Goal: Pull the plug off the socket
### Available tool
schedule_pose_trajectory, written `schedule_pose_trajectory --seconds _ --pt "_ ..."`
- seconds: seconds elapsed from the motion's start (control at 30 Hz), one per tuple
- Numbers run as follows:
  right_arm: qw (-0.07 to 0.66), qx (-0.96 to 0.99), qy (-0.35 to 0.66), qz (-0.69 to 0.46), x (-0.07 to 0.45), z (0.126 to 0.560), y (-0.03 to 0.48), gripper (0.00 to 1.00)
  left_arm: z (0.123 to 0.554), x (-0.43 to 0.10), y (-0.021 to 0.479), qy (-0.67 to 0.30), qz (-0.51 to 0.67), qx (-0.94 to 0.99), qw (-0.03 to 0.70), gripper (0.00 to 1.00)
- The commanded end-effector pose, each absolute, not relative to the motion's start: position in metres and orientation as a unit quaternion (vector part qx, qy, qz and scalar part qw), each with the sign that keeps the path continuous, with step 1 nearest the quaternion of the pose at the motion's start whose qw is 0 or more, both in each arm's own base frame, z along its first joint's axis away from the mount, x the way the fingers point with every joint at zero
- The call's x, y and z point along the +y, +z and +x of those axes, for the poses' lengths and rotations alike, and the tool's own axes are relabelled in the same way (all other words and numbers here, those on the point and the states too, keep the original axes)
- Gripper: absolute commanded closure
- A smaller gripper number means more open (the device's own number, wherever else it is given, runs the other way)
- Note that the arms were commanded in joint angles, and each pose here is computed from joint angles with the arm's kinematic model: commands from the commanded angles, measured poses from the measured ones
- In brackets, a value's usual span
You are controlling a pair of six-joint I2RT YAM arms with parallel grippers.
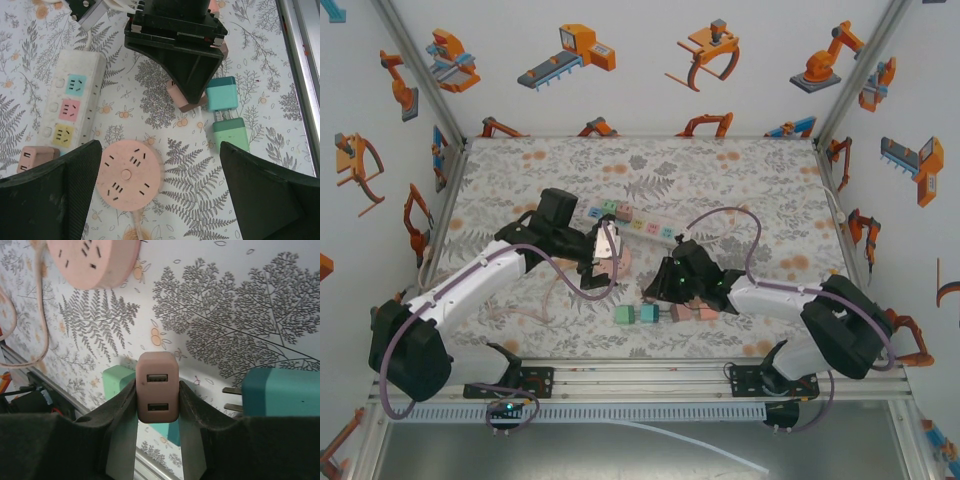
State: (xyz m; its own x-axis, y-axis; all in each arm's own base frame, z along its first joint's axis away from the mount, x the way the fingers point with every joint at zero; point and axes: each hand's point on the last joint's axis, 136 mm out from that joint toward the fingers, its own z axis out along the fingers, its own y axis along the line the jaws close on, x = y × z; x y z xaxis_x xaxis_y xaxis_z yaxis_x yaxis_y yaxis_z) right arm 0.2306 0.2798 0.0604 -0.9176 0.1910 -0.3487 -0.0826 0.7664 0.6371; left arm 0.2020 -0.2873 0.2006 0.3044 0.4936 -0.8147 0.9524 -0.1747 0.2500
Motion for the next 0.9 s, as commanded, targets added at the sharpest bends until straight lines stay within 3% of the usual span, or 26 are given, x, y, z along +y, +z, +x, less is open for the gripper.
schedule_pose_trajectory --seconds 0.0,0.3,0.63,0.87 --pt "0.223 0.913 0.341 0.034 0.280 0.236 0.062 0.81 0.198 -0.290 0.206 -0.308 0.714 0.494 0.390 0.07" --pt "0.220 0.916 0.333 0.037 0.278 0.236 0.058 0.65 0.201 -0.290 0.204 -0.302 0.711 0.501 0.390 0.07" --pt "0.228 0.918 0.321 0.040 0.270 0.236 0.065 0.57 0.206 -0.290 0.203 -0.294 0.708 0.507 0.395 0.07" --pt "0.253 0.917 0.307 0.028 0.260 0.236 0.085 0.56 0.213 -0.290 0.205 -0.279 0.702 0.514 0.407 0.07"
